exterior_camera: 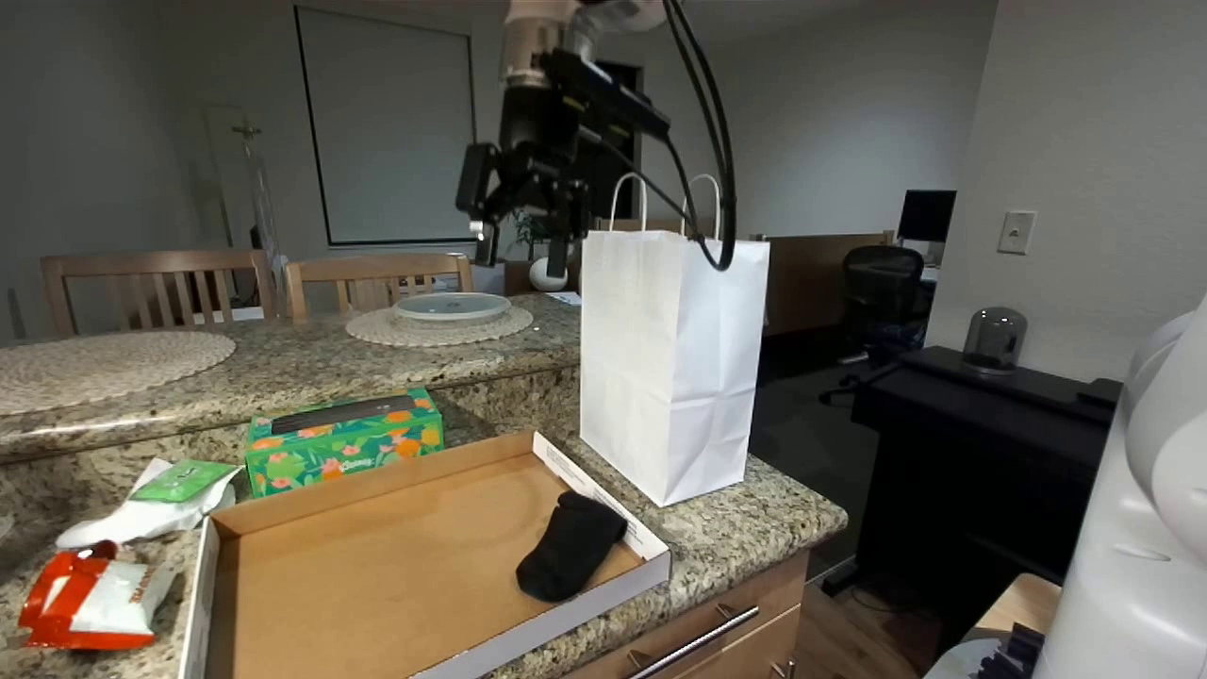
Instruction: Put the socks in the bag
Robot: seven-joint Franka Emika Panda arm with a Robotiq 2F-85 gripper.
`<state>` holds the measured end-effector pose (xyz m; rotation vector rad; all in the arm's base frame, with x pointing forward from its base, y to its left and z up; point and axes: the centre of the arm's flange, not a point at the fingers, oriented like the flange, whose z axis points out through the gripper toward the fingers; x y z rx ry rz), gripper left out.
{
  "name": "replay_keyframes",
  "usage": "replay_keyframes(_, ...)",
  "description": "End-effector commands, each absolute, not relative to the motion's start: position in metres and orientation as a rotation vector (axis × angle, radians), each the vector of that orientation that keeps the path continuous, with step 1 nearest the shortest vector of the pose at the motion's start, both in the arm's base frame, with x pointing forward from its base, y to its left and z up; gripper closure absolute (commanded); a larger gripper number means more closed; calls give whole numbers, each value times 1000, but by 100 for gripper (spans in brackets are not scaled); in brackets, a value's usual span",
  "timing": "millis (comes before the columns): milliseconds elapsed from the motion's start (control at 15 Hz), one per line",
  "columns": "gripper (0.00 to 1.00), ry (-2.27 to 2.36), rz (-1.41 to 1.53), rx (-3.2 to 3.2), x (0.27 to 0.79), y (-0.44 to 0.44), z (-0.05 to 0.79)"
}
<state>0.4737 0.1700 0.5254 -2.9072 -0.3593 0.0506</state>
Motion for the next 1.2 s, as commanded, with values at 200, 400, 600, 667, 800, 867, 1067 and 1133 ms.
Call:
replay_keyframes(200,0,116,-43,-2901,463,174,389)
replay_keyframes(400,0,227,-37,-2937,461,187,346)
replay_keyframes(600,0,297,5,-2979,459,196,315)
replay_keyframes(667,0,320,18,-2996,458,198,308)
replay_keyframes(800,0,383,37,-3036,456,194,295)
replay_keyframes(867,0,421,49,-3058,455,190,292)
replay_keyframes(1067,0,478,109,-3093,453,185,280)
replay_keyframes(1133,0,482,137,-3104,452,185,275)
